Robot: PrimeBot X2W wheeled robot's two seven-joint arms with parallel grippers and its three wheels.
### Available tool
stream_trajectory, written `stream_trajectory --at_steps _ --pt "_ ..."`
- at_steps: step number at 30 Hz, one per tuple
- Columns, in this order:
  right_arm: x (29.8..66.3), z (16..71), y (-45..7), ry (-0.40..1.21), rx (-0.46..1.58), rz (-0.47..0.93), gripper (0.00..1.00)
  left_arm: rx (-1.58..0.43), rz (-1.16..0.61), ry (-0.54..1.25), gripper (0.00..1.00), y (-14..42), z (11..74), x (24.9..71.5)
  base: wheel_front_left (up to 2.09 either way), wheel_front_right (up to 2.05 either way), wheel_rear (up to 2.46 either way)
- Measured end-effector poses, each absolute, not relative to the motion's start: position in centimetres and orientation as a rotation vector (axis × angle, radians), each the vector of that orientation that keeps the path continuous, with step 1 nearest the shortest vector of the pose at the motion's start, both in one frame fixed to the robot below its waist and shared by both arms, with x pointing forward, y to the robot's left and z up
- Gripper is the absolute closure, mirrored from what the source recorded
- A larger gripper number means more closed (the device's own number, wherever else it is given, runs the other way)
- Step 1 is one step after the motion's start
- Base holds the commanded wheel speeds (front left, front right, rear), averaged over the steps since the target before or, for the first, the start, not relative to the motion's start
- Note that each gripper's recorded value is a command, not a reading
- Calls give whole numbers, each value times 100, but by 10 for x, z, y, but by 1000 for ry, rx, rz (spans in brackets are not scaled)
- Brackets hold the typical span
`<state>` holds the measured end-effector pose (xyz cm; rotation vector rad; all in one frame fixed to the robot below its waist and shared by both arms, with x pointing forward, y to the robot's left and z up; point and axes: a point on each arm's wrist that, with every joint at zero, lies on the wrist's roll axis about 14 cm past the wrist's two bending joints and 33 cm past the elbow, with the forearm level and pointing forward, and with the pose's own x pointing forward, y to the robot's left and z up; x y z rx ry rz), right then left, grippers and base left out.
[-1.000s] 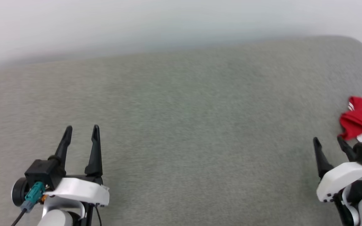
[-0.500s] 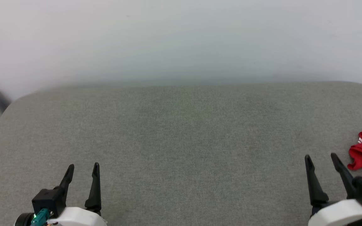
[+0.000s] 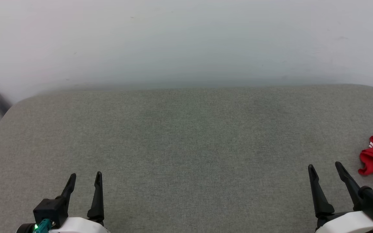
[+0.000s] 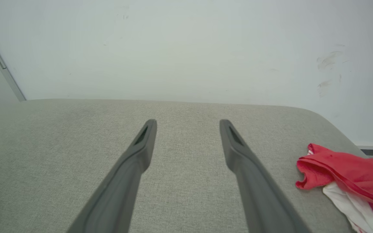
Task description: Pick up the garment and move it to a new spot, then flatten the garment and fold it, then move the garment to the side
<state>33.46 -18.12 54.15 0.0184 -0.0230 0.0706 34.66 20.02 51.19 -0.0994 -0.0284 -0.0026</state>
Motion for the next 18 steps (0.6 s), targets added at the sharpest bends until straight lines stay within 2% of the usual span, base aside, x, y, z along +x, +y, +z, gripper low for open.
stream_trajectory --at_steps 11,12,18 --pt "335 544 -180 -29 33 75 0 -97 -8 -50 0 200 517 349 0 0 0" --pt "334 542 -180 -22 33 75 100 -99 -7 -42 100 200 514 348 0 0 0" --pt "331 522 -180 38 71 74 100 -151 6 46 100 194 487 338 0 0 0"
